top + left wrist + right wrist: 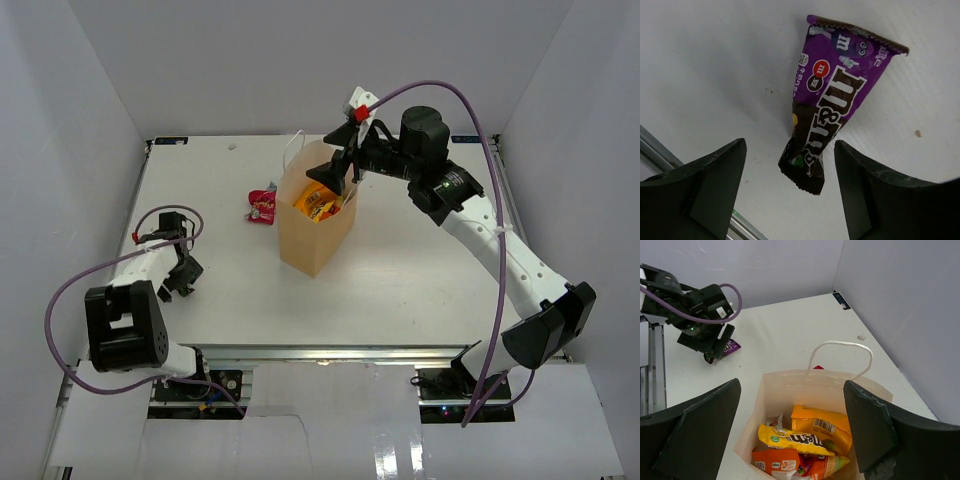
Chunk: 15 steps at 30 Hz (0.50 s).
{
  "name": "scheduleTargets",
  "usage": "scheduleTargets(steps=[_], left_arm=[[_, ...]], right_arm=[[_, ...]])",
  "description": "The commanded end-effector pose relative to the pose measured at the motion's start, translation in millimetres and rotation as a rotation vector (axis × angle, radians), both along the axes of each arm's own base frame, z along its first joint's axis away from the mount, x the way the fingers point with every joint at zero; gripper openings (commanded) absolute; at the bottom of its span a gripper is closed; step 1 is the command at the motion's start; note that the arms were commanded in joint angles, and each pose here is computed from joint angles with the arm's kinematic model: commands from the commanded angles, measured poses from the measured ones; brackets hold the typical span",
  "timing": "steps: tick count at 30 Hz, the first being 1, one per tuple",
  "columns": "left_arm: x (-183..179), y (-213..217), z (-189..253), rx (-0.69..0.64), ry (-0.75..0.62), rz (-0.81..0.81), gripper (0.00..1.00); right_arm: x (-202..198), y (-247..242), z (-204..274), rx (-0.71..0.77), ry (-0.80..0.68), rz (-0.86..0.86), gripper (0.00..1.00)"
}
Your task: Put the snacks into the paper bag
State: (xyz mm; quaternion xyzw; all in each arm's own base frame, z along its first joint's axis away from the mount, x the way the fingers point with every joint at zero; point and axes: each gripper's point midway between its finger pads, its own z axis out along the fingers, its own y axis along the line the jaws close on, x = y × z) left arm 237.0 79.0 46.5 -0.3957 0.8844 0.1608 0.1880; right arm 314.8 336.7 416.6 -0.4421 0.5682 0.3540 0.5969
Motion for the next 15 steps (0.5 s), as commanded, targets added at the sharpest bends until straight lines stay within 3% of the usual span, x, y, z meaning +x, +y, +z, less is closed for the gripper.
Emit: scheduleTargets(steps=[1,2,8,13,15], left_arm=[[12.2,4.0,-8.0,-0.001,0.021,-0.021,0.8],[14.4,0.9,-12.4,-0.025,0.033,-0.04,0.77],[30.6,-14.0,-30.0,-0.127,0.073,-0.106,0.37],[55.0,-41.1,-8.9,-0.262,-0.064,-0.208,0.07],[69.6,-63.7,8.5,-0.366,-0.153,-0.295,0.05]], right_arm=[[-7.0,-5.0,17.5,0.038,-0.048,0.025,0.89],[-8.2,-5.4,19.1,0.042,-0.048,0.027,0.89],[-15.9,-7.1,20.7,0.059,-0.027,0.056,0.89],[-36.4,2.7,9.9,0.069,0.037,0.181,0.89],[-49.2,9.4,7.6,0.104,0.12,0.258,0.88]])
